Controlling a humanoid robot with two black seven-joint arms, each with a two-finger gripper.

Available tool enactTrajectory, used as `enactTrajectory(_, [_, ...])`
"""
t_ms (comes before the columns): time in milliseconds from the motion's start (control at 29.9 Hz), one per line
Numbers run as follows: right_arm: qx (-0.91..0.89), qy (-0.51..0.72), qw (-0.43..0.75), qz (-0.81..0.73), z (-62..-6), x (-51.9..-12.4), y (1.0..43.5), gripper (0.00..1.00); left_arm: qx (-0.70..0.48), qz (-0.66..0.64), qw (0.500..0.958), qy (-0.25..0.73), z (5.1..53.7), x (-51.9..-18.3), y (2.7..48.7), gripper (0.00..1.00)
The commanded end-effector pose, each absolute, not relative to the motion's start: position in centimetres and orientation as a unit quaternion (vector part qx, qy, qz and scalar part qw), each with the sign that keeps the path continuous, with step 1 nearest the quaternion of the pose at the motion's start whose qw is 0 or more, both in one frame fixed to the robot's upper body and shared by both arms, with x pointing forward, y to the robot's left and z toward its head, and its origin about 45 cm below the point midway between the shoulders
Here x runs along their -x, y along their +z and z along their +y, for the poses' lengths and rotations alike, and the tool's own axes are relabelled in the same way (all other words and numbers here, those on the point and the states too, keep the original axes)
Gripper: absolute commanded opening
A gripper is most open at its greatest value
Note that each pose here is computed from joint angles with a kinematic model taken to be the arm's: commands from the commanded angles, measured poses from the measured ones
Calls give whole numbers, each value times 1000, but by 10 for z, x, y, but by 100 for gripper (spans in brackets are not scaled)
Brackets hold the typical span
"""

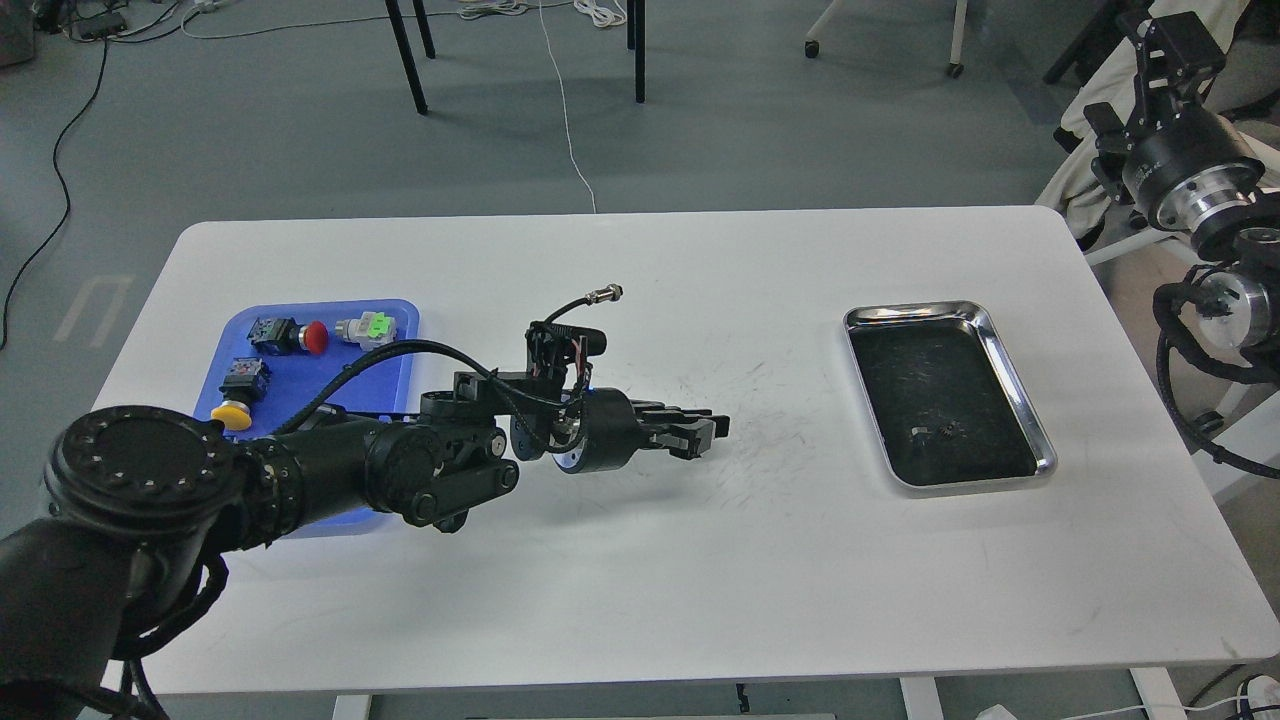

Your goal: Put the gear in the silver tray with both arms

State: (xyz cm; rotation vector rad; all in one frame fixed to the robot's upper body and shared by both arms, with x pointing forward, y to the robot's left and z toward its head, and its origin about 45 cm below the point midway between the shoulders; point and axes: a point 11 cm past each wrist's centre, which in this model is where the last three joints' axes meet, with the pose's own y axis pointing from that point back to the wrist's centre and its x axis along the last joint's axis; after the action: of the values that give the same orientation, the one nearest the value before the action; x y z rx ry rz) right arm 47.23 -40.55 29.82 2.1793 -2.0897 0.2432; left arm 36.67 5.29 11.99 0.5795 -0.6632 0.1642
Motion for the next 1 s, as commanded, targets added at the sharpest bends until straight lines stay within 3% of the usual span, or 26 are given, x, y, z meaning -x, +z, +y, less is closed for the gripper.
enactTrajectory(0, [-718,81,58,-689,-406,-472,298,95,-270,-319,905,82,48,-365,124,4])
enactTrajectory(435, [-718,81,59,-689,-407,-472,297,95,-266,-309,909,83,48,-360,119,6])
enactTrajectory(970, [-719,84,64,-687,-407,-471,296,95,-245,-286,921,97,41,-356,122,34])
